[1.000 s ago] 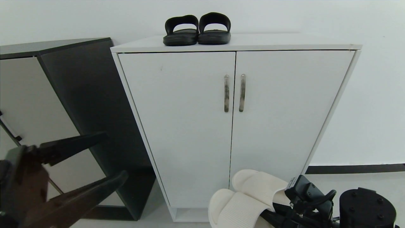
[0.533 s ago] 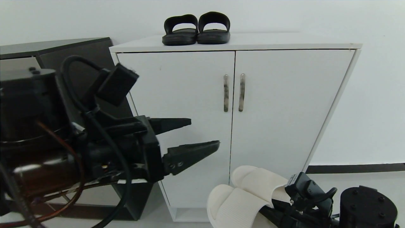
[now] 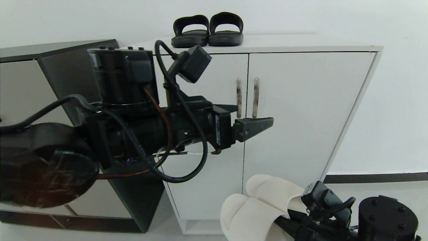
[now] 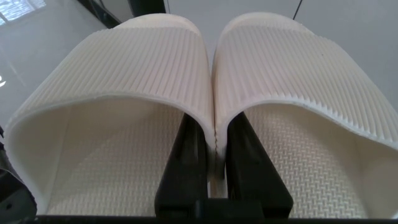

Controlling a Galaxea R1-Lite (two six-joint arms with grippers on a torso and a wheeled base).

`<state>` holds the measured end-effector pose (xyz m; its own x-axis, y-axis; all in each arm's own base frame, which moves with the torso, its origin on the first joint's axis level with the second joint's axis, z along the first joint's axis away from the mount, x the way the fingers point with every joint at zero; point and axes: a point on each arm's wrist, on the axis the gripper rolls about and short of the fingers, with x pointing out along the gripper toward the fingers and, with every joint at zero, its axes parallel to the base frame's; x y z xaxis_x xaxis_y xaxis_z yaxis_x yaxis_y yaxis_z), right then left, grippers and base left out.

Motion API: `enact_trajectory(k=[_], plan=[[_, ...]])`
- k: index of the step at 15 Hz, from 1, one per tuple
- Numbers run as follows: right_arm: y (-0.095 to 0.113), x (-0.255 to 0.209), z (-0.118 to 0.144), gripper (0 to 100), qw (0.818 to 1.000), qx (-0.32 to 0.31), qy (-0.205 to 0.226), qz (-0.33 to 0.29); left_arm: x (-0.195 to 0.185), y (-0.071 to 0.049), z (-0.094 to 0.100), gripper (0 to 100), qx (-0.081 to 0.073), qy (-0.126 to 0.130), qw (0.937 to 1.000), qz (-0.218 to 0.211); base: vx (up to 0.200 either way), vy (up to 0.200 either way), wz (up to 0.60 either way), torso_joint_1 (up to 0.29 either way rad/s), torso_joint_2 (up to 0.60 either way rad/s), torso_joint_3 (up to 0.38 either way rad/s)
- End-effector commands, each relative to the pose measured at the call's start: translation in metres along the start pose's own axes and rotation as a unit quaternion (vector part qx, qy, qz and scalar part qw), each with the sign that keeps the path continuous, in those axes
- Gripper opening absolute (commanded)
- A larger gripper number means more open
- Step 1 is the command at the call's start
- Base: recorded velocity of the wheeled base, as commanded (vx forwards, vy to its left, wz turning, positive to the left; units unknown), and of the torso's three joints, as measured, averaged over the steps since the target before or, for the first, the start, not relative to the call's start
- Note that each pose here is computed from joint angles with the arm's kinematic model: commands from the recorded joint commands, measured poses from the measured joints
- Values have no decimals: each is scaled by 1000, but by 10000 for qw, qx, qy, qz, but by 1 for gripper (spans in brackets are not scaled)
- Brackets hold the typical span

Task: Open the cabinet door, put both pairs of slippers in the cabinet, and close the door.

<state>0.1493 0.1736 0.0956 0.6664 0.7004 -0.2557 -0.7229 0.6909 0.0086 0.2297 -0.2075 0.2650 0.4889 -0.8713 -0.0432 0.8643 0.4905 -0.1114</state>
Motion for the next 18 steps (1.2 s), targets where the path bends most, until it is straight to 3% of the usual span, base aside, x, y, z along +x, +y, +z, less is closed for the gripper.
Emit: enact_trajectory(k=[1, 2, 5, 7, 10, 18], plan=[[0, 0, 0, 0, 10000, -2, 9, 4, 26, 8, -5, 100, -249, 72, 9997, -50, 0, 0, 0, 0, 0, 0], [0, 0, -1, 0, 10000, -3, 17, 4, 33, 9, 4, 100, -536, -44, 9982, -275, 0, 0, 0, 0, 0, 0], [0, 0, -1, 0, 10000, -3, 25, 4, 37, 9, 9, 100, -780, -4, 9951, -605, 0, 0, 0, 0, 0, 0], [0, 1, 0, 0, 10000, 8, 2, -3, 50, 14, 8, 100, -738, -18, 9964, -428, 0, 0, 0, 0, 0, 0], [-3, 1, 1, 0, 10000, 24, -22, -62, 56, 11, 18, 100, -566, -261, 9980, -55, 0, 0, 0, 0, 0, 0], [-4, 0, 1, 0, 10000, 29, -30, -77, 62, 33, 11, 100, -585, -209, 9978, 242, 0, 0, 0, 0, 0, 0]])
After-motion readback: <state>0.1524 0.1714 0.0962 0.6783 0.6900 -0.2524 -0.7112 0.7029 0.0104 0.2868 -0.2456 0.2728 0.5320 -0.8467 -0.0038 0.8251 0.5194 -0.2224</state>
